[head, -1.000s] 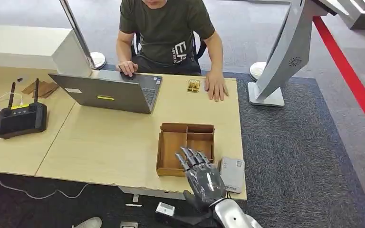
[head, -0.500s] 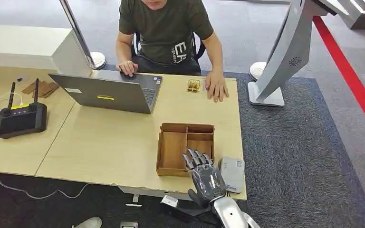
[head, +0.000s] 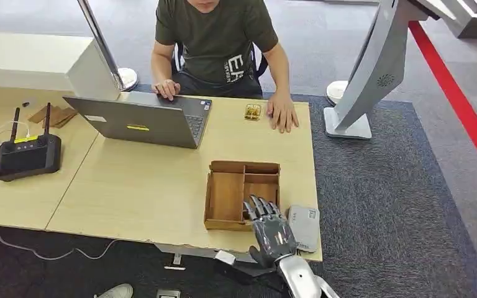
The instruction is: Pass the card to the sensor for recognition and then transmit it.
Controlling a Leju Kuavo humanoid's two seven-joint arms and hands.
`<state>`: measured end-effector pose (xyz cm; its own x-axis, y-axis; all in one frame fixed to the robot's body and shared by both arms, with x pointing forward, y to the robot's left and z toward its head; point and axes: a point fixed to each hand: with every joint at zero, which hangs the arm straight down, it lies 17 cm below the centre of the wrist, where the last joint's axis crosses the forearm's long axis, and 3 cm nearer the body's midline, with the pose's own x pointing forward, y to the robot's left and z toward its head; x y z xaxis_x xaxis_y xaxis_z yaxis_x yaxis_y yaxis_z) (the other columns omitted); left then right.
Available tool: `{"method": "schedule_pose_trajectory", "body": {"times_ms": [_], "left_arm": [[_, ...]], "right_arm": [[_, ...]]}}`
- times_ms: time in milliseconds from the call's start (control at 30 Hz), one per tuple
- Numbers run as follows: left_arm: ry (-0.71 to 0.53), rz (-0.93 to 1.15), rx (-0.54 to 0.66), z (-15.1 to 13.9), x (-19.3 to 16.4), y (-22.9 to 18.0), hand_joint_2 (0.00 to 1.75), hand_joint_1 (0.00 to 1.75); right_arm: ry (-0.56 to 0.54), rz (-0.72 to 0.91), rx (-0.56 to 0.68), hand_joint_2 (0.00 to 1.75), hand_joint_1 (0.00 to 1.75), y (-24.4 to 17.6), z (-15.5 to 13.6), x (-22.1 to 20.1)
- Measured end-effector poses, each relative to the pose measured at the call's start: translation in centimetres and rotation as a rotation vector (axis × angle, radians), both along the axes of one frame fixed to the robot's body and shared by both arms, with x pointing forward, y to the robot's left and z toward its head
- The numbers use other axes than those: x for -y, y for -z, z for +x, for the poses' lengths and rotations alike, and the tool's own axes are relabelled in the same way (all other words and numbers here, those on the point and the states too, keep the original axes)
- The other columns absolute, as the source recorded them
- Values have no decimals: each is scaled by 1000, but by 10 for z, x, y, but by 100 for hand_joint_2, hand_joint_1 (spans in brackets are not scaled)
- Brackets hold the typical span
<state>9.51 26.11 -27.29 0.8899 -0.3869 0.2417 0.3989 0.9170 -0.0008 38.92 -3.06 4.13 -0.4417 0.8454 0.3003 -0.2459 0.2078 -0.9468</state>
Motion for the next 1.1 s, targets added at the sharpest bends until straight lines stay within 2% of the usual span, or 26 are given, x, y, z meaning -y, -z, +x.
{"method": "schedule_pose_trajectory", "body": {"times_ms": [467, 1100], "left_arm": [[10, 0, 1, 1, 0, 0, 175, 0], [12, 0, 1, 1, 0, 0, 175, 0]], "right_arm": [[33, -5, 39, 175, 0, -3, 12, 5], [36, -18, 47, 175, 0, -6, 13, 4]]}}
